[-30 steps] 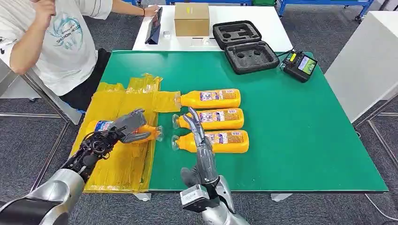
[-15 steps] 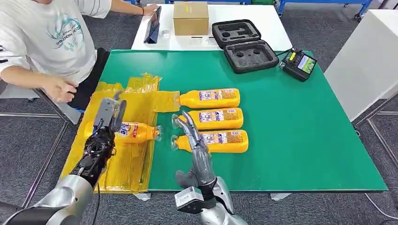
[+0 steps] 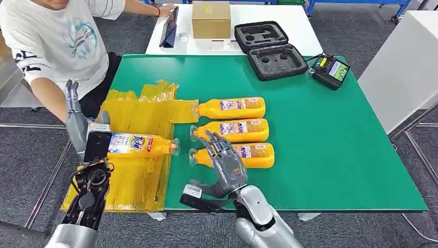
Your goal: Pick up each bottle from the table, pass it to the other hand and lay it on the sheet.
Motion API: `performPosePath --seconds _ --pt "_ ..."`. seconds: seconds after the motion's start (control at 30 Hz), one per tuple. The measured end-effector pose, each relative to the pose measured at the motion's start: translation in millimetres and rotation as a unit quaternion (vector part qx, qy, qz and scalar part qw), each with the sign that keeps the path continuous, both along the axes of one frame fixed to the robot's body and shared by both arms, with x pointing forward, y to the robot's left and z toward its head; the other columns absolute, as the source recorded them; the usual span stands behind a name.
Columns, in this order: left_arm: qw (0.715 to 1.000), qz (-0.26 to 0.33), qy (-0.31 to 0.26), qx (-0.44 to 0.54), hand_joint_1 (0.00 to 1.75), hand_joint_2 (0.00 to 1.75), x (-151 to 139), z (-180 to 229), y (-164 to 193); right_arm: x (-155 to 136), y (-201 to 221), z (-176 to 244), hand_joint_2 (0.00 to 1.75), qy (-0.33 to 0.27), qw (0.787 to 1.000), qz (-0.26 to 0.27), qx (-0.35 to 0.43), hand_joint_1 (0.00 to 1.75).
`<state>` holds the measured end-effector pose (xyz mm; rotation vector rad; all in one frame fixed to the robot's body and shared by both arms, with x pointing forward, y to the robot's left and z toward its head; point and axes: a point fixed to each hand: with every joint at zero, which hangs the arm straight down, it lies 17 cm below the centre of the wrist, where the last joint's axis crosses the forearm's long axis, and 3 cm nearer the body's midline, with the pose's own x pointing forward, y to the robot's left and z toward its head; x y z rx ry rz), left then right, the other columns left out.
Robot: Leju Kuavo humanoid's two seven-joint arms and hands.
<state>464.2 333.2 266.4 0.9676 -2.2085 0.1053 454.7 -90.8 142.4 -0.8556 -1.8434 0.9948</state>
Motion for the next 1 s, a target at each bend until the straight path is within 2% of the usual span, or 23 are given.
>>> performPosePath --seconds 0.17,0.33,0.87,0.9,0.93,1.0 --pt "1.000 0.010 -0.008 -0.025 0.00 1.75 -16.8 -3.5 15.5 28.6 -39.2 -33.5 1.75 0.055 0.995 -0.046 -0.073 0.00" --pt "0.999 0.013 -0.001 -0.033 0.00 1.75 -27.4 -13.9 22.6 48.9 -75.5 -50.8 1.75 0.088 0.988 -0.077 -0.101 0.00" --pt "0.999 0.014 0.005 -0.045 0.00 1.75 -31.6 -21.5 28.8 62.8 -91.5 -100.9 1.75 0.192 0.974 -0.061 -0.105 0.00" --pt "0.999 0.014 0.006 -0.045 0.00 1.75 -31.9 -22.2 28.7 63.0 -90.7 -103.6 1.75 0.199 0.973 -0.057 -0.103 0.52" --pt "0.999 0.014 0.006 -0.044 0.00 1.75 -32.1 -22.7 28.6 63.9 -89.4 -104.5 1.75 0.204 0.972 -0.054 -0.101 1.69" --pt "0.999 0.014 0.007 -0.044 0.00 1.75 -32.4 -23.3 28.8 65.5 -87.5 -106.8 1.75 0.212 0.971 -0.048 -0.098 1.75"
